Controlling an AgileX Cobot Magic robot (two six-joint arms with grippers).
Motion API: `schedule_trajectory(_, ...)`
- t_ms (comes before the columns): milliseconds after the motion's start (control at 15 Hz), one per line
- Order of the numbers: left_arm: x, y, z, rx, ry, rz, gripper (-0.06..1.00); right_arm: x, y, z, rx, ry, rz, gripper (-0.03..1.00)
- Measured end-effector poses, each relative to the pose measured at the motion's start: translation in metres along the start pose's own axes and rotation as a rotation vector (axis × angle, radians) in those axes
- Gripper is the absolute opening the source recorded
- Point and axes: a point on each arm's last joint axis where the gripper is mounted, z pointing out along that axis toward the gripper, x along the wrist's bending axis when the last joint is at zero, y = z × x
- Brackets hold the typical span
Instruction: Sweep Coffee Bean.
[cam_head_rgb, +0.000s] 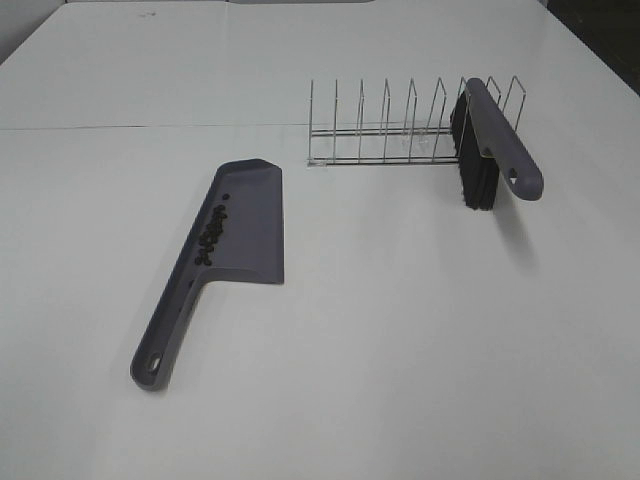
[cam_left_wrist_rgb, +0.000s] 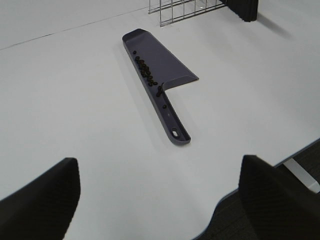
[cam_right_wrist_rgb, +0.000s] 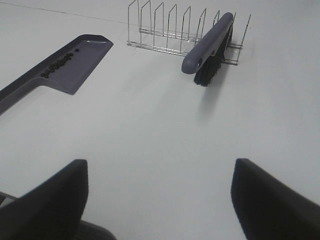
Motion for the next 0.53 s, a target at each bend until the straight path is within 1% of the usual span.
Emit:
schedule_trajectory(133, -0.0006, 0.0000, 0.0000, 0.000, -0.006, 0.020, 0.80, 0.0000, 0.0000, 0.0000, 0.000, 0.000, 0.000, 0.67)
schedule_trajectory(533, -0.0013, 0.0001, 0.0000, -0.001, -0.014, 0.023, 0.80, 0.0000, 0.0000, 0.0000, 0.000, 0.000, 0.000, 0.67)
